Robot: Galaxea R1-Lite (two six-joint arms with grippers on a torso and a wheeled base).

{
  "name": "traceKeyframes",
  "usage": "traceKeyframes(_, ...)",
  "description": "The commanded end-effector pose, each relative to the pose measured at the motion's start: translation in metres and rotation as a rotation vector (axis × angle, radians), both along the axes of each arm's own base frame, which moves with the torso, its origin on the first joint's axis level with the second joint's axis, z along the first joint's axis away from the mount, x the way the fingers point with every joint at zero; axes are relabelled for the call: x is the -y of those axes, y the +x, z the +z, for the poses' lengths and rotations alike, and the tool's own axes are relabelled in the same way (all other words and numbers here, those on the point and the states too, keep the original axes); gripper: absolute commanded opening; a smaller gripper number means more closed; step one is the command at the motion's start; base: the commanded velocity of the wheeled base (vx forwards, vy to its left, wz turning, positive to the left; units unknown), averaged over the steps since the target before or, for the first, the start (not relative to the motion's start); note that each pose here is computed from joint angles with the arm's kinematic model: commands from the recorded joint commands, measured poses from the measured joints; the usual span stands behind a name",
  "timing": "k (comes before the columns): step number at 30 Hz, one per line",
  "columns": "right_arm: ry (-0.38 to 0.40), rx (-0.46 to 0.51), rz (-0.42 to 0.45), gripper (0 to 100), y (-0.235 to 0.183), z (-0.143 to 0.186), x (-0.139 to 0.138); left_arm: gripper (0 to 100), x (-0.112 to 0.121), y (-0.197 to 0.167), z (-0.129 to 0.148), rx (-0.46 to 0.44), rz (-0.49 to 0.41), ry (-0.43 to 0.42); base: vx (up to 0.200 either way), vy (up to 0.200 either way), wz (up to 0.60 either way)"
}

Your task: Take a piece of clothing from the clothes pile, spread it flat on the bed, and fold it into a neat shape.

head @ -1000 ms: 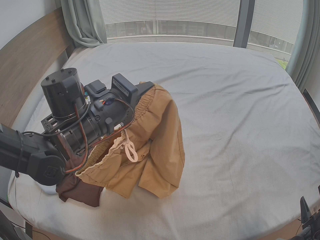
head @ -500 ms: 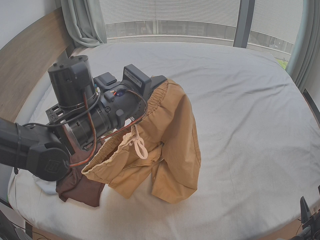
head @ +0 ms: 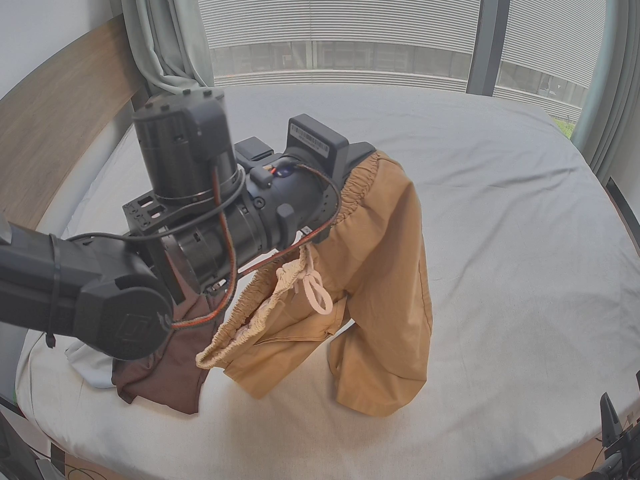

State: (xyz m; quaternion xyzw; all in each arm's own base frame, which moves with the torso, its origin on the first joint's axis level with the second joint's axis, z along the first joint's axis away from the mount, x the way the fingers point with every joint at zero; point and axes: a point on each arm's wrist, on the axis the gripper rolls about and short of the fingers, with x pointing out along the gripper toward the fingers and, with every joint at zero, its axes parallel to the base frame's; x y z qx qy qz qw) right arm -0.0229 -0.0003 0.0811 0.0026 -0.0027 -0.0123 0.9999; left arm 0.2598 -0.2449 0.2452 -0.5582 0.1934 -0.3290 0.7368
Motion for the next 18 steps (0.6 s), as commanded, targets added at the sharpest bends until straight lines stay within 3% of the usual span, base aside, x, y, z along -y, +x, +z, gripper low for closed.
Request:
traceKeyframes(1, 0.0, -0.016, 0.0, 100, 0.001, -0.005, 0.0, 0, 0.012, 0.003, -0.001, -0.029, -0.022, -0.038, 0.0, 0.0, 0.0)
traceKeyframes(7, 0.0, -0.016, 0.0, 100, 0.001, -0.005, 0.0, 0, 0.02, 0.004, 0.004, -0.146, -0.055, -0.165, 0.0, 0.0, 0.0)
traceKeyframes(18, 0.0, -0.016, 0.0, 100, 0.001, -0.005, 0.0, 0, 0.046, -0.002, 0.01, -0.135, -0.116, -0.194, 0.0, 0.0, 0.0)
